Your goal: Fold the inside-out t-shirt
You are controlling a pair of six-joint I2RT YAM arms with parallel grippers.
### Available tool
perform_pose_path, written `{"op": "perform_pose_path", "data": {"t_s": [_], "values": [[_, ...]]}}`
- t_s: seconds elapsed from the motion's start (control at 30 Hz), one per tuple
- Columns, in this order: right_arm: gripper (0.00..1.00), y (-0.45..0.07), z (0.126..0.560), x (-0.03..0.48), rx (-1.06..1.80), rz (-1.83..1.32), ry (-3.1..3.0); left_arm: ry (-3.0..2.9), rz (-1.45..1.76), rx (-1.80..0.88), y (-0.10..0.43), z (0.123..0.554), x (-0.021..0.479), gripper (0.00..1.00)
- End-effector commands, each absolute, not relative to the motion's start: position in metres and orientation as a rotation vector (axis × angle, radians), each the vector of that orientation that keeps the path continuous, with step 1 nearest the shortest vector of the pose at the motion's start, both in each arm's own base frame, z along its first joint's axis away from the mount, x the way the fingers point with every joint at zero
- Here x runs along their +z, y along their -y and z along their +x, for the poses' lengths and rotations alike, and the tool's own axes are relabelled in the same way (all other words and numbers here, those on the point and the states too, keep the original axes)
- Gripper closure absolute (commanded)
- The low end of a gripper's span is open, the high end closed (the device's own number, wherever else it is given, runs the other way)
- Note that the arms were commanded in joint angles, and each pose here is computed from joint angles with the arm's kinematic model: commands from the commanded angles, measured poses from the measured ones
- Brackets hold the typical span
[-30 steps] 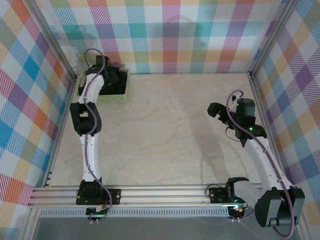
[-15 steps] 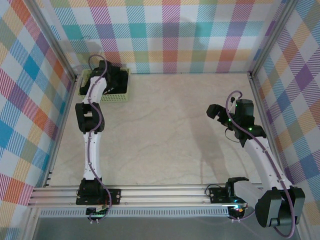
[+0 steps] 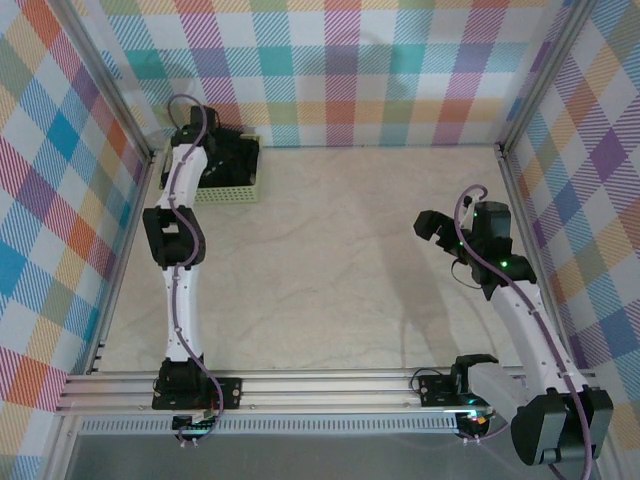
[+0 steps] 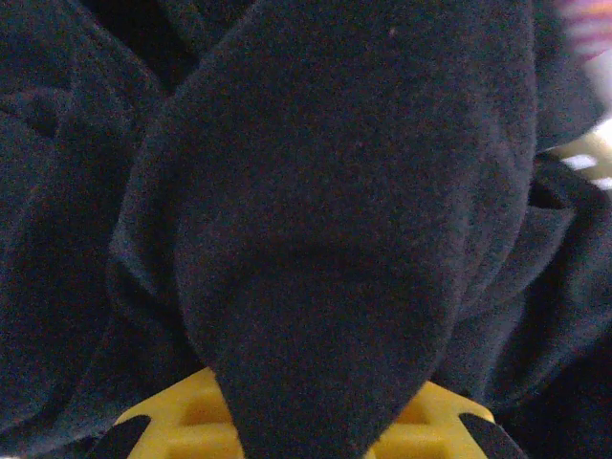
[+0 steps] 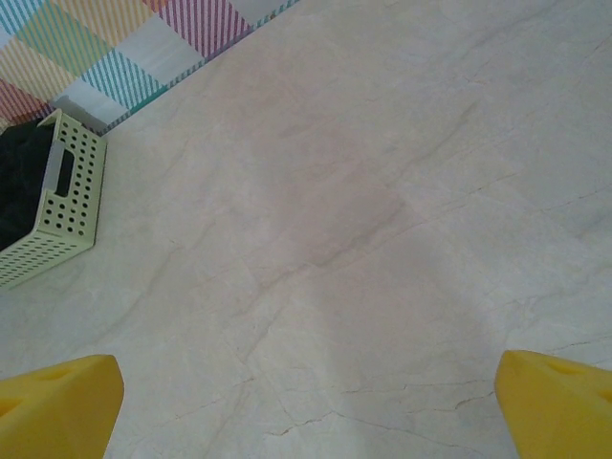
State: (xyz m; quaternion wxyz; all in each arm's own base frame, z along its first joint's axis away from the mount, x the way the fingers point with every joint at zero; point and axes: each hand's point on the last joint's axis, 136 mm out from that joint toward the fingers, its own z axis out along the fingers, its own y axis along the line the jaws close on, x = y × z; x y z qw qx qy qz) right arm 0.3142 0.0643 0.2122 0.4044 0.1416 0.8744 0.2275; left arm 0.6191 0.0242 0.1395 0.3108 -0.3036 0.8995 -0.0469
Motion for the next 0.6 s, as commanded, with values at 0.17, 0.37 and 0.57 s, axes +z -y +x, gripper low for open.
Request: {"op": "perform_pose_path", "data": {"t_s": [0.17,0.37,0.57], "values": [[0.00,-0.070,0.305,0.208,0.611,0.348,-2.220,-1.953,-0.719,-0.289,-0.025,0.588,0.365,1.00],[0.00,-0.071,0.302,0.211,0.624,0.345,-2.209,-1.718,-0.609,-0.470,-0.003,0.543,0.485,1.00],[0.00,-0.072,0.299,0.215,0.634,0.338,-2.197,-1.571,-0.367,-0.605,0.060,0.480,0.576,1.00]]}}
